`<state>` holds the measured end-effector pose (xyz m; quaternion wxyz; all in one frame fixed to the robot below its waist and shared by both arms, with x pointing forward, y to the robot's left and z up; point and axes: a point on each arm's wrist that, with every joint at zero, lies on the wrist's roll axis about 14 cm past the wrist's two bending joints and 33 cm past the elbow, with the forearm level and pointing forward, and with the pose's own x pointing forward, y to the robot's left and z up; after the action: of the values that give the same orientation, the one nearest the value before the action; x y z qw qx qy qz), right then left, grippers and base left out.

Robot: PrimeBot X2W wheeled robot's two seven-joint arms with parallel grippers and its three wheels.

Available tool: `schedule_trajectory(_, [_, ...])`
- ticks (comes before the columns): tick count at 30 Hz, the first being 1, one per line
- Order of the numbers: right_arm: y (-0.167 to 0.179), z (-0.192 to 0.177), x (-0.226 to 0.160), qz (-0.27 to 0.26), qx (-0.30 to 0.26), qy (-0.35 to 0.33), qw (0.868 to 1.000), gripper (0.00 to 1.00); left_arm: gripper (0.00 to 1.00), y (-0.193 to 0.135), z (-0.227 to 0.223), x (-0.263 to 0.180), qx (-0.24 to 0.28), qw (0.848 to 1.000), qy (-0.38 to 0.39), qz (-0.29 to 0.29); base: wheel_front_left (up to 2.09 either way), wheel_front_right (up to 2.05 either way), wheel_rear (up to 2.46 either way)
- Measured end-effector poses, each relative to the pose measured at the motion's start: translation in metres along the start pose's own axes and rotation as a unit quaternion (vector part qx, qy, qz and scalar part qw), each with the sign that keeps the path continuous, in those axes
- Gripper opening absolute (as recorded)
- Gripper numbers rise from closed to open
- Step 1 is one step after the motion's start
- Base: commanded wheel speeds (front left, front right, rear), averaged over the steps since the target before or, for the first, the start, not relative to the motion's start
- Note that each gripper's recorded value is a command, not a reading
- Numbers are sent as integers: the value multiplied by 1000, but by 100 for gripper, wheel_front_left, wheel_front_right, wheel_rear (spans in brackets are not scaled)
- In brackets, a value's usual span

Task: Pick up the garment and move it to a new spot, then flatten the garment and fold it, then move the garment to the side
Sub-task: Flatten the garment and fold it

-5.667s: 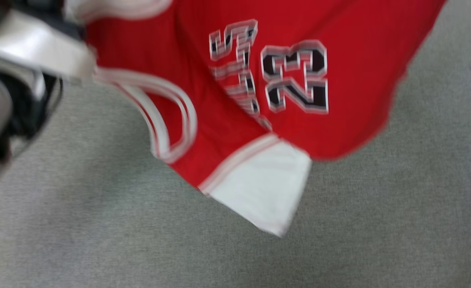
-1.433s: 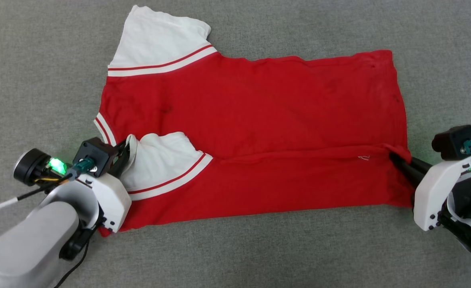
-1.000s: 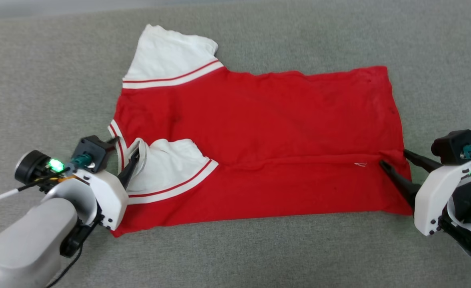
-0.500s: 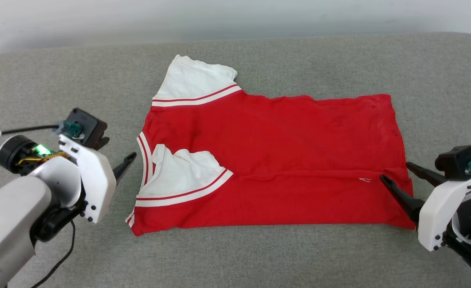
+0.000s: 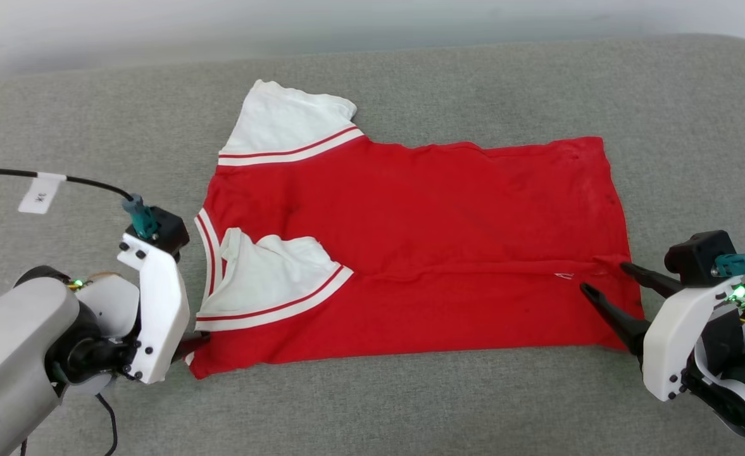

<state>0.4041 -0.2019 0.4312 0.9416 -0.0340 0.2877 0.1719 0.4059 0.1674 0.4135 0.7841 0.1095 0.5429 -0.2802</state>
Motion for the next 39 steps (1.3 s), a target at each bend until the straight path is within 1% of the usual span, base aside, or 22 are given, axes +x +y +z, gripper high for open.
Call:
schedule_trajectory(6, [-5,-8,1,-5,8,14,1000,100,100,-7,-20,22,7,997,69,-16,0,0,0])
schedule_trajectory(12, [-11,-8,0,-12,11,16,1000,100,100,-6,-27,35,13,995,96,-21,0,0,0])
schedule_trajectory(13, [-13,-5,-1,-14,8,14,1000,100,63,-7,-27,36,16,995,97,-24,0,0,0])
schedule_trajectory(14, [-15,-2,-1,-16,4,12,1000,100,0,-9,-27,37,18,995,97,-26,0,0,0])
schedule_trajectory(18, [-24,12,-7,-24,-28,8,999,100,0,-10,-26,34,29,995,91,-25,0,0,0])
schedule_trajectory(22, [-38,44,-16,-36,-76,-1,996,100,0,-11,-23,28,36,996,76,-25,0,0,0])
schedule_trajectory(25, [-38,56,-21,-32,-113,20,993,100,0,-11,-21,22,48,996,65,-21,0,0,0])
schedule_trajectory(28, [-41,58,-27,-30,-136,62,988,100,0,-12,-18,15,60,997,54,-21,0,0,0])
schedule_trajectory(30, [-42,52,-29,-25,-136,104,985,100,0,-12,-13,11,65,997,45,-23,0,0,0])
schedule_trajectory(32, [-41,35,-31,-14,-135,161,978,100,0,-14,-13,10,66,997,42,-25,0,0,0])
schedule_trajectory(34, [-39,17,-32,-1,-117,213,970,100,0,-14,-13,11,65,997,41,-29,0,0,0])
schedule_trajectory(36, [-41,7,-29,2,-109,242,964,100,0,-14,-10,11,66,997,37,-32,0,0,0])
schedule_trajectory(39, [-40,-8,-19,11,-81,269,960,100,0,-13,-11,14,69,996,38,-33,0,0,0])
